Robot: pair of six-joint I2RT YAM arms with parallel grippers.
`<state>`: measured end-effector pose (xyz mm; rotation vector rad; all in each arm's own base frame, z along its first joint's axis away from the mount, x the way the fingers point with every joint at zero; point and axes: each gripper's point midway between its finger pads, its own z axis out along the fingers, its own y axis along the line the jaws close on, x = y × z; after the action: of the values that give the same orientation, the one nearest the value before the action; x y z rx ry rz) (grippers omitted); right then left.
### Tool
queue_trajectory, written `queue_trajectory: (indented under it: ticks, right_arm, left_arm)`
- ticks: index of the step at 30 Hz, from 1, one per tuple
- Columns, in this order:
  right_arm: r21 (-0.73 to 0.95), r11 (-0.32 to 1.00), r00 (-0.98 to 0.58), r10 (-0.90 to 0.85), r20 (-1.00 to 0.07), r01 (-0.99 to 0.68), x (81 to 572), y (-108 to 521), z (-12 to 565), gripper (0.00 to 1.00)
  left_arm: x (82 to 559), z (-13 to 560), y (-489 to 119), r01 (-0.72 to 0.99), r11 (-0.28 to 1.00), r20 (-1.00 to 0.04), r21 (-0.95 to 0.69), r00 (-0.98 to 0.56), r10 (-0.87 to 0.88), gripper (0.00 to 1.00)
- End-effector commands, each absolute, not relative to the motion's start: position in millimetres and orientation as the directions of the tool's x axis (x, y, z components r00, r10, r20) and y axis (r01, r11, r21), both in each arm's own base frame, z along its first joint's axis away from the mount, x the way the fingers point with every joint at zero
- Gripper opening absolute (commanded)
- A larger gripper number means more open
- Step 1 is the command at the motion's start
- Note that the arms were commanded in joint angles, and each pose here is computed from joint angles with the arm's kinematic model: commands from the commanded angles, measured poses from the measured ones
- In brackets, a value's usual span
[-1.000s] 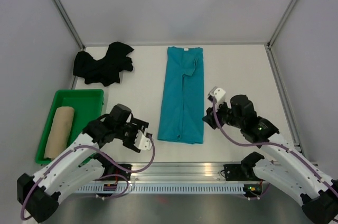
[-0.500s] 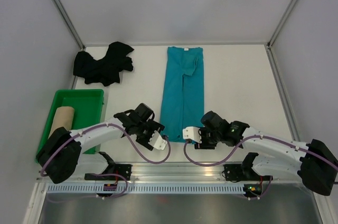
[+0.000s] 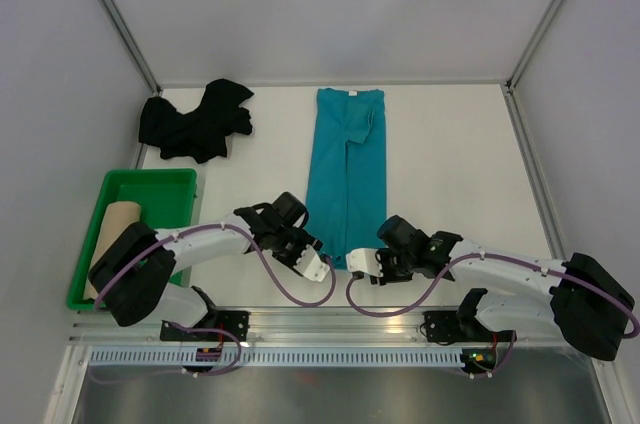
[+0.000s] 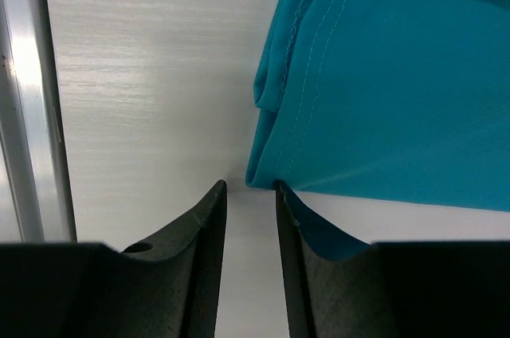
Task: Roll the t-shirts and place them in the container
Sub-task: Roll the tshirt
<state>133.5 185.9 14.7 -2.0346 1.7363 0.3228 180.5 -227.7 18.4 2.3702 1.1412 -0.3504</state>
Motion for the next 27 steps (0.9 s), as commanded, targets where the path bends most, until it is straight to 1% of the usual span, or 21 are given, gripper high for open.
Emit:
queue_trajectory:
  ticks: [1,4,6,7,8,9,11,12,14,15,16,18,19,21,22,23,25,27]
  right_arm:
    - [-0.202,-0.138,0.220,-0.854,-0.472,-0.970,137.2,195.5,15.1,0.37]
    - [-0.179,-0.137,0.206,-0.867,-0.455,-0.974,136.9,195.1,9.2,0.36]
    - [-0.167,-0.126,0.190,-0.871,-0.453,-0.978,137.4,196.3,5.5,0.29]
    - [-0.164,-0.124,0.186,-0.873,-0.452,-0.979,137.4,196.4,4.7,0.25]
    - [-0.158,-0.119,0.178,-0.876,-0.448,-0.980,137.2,196.0,4.0,0.19]
    - [-0.159,-0.114,0.175,-0.879,-0.444,-0.981,138.7,196.4,5.2,0.16]
    - [-0.157,-0.111,0.170,-0.886,-0.432,-0.981,138.9,194.1,7.1,0.11]
    - [-0.165,-0.110,0.173,-0.881,-0.441,-0.980,139.9,195.8,11.1,0.08]
    - [-0.155,-0.114,0.173,-0.875,-0.451,-0.981,136.7,195.9,14.1,0.04]
    - [-0.157,-0.114,0.175,-0.869,-0.462,-0.981,137.4,198.4,19.7,0.00]
    - [-0.147,-0.103,0.161,-0.870,-0.466,-0.984,137.5,197.5,21.9,0.00]
    - [-0.118,-0.096,0.142,-0.860,-0.491,-0.988,135.2,198.6,30.8,0.00]
    - [-0.103,-0.092,0.132,-0.853,-0.504,-0.990,133.7,199.2,34.2,0.01]
    - [-0.089,-0.072,0.109,-0.831,-0.546,-0.993,138.4,204.3,43.5,0.00]
    - [-0.082,-0.057,0.092,-0.828,-0.552,-0.995,139.6,204.3,45.6,0.00]
    - [-0.078,-0.038,0.076,-0.826,-0.559,-0.996,143.1,205.2,47.8,0.00]
    - [-0.070,-0.006,0.046,-0.815,-0.577,-0.997,149.7,206.0,54.5,0.00]
    - [-0.061,0.016,0.023,-0.804,-0.594,-0.998,154.3,207.0,57.6,0.00]
  left_arm:
    - [180.0,13.1,-234.3,0.754,-0.581,-0.405,0.307,0.656,0.637,0.51]
    - [179.7,12.1,-235.9,0.747,-0.590,-0.403,0.306,0.663,0.631,0.48]
    - [179.2,11.9,-236.2,0.750,-0.589,-0.406,0.301,0.660,0.632,0.43]
    - [177.7,12.0,-236.5,0.753,-0.589,-0.412,0.294,0.656,0.633,0.37]
    - [174.0,11.6,-236.5,0.756,-0.590,-0.425,0.282,0.650,0.630,0.33]
    - [172.5,12.7,-237.6,0.759,-0.588,-0.433,0.278,0.646,0.629,0.24]
    - [169.2,16.8,-239.9,0.789,-0.560,-0.459,0.250,0.606,0.649,0.15]
    - [166.3,19.0,-241.8,0.801,-0.551,-0.479,0.234,0.588,0.652,0.09]
    - [163.1,25.4,-243.7,0.838,-0.511,-0.505,0.190,0.530,0.681,0.03]
    - [161.0,28.7,-245.8,0.850,-0.497,-0.522,0.175,0.508,0.685,0.02]
    - [162.4,35.5,-249.9,0.880,-0.449,-0.543,0.154,0.456,0.706,0.02]
    - [158.5,41.8,-252.5,0.909,-0.404,-0.570,0.104,0.388,0.725,0.02]
    - [159.9,48.7,-256.0,0.931,-0.358,-0.587,0.074,0.331,0.739,0.02]
    - [150.4,54.1,-257.6,0.945,-0.328,-0.617,-0.005,0.255,0.744,0.02]
    - [151.1,59.1,-259.0,0.957,-0.287,-0.628,-0.041,0.199,0.752,0.02]
    - [147.0,61.1,-259.9,0.958,-0.276,-0.643,-0.079,0.163,0.748,0.02]
    - [147.0,61.3,-255.5,0.963,-0.229,-0.641,-0.139,0.089,0.762,0.02]
    - [150.3,62.2,-253.8,0.966,-0.200,-0.641,-0.166,0.048,0.766,0.02]
